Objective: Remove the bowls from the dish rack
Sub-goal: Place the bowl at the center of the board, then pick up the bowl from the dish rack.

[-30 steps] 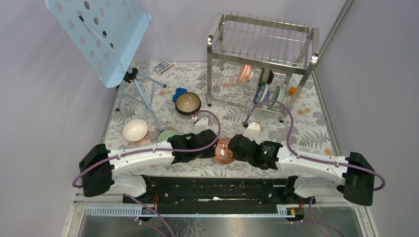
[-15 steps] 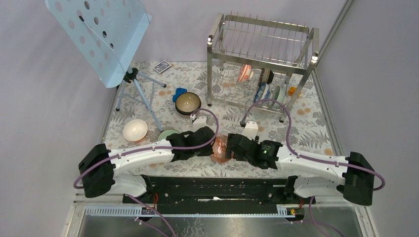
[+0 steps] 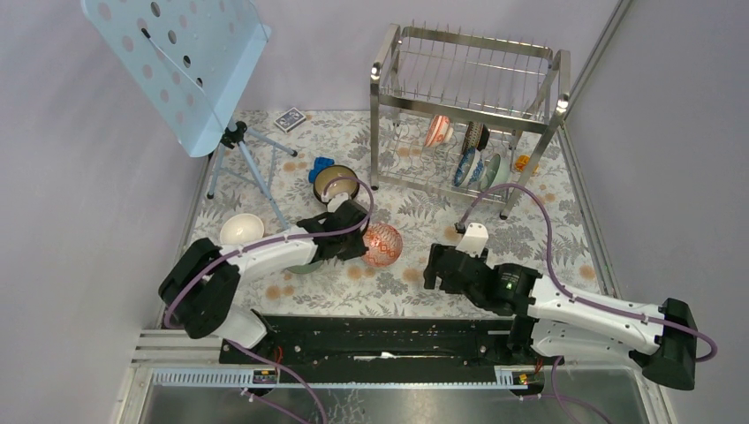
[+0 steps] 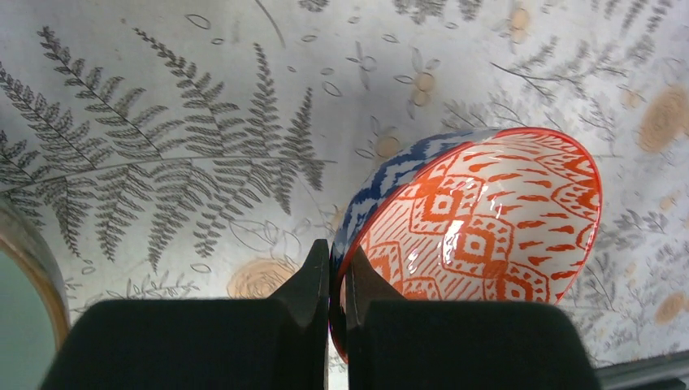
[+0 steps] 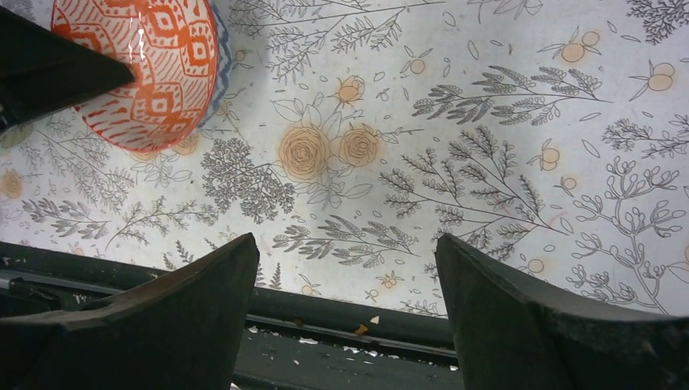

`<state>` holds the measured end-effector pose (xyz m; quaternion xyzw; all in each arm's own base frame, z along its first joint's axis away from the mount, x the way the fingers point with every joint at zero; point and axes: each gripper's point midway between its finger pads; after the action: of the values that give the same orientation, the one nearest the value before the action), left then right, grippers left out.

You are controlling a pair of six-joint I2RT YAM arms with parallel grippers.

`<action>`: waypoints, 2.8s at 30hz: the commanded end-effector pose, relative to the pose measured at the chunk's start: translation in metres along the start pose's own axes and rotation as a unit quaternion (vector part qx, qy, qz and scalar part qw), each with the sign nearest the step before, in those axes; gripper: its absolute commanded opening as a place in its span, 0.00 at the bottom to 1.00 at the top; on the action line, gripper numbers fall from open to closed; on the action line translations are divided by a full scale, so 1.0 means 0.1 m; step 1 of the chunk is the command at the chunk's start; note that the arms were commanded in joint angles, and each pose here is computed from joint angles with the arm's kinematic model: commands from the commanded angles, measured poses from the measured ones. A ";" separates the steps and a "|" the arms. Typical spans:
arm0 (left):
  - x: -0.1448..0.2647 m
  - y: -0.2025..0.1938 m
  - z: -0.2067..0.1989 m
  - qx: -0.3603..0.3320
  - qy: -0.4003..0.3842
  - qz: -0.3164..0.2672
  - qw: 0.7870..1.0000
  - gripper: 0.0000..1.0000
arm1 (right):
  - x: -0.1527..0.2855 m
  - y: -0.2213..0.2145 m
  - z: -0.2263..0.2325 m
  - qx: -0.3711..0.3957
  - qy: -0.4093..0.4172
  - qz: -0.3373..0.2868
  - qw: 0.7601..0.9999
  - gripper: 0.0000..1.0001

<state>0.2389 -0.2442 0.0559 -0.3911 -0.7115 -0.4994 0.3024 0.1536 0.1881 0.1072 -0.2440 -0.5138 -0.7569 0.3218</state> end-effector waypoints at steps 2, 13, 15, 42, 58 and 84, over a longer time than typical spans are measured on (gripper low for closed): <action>-0.13 0.24 -0.15 0.038 -0.030 -0.013 0.999 0.00 | 0.03 0.09 -0.12 -0.010 -0.017 -0.025 0.999 0.87; -0.28 0.29 -0.08 0.058 -0.014 -0.004 0.998 0.00 | 0.11 0.19 -0.22 -0.012 -0.028 -0.045 0.999 0.88; -0.26 0.28 -0.08 0.058 -0.016 -0.003 0.998 0.00 | 0.14 0.23 -0.22 -0.016 -0.024 -0.051 0.998 0.89; 0.46 0.57 -0.21 0.025 -0.095 -0.108 0.989 0.86 | 0.36 0.65 -0.01 0.003 0.014 -0.114 0.993 0.92; 1.39 1.03 -0.72 -0.096 -0.284 -0.279 0.912 0.97 | 0.11 0.86 -0.49 -0.118 -0.073 -0.113 0.984 0.88; 0.92 1.31 -2.53 -0.201 -0.420 -0.422 0.778 0.91 | -0.19 0.56 -1.00 -0.202 -0.056 -0.110 0.972 0.87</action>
<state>0.2900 -0.4138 0.2150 -0.3445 -0.7363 -0.5112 -0.2792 0.2045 0.0666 0.0859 -0.3270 -0.4056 -0.8469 0.1062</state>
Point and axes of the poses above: each gripper's point midway between its finger pads, its own x axis back along the fingers, its own z axis along the line the jaws close on, y = z × x, and after that the axes turned 6 degrees about -x, right-handed
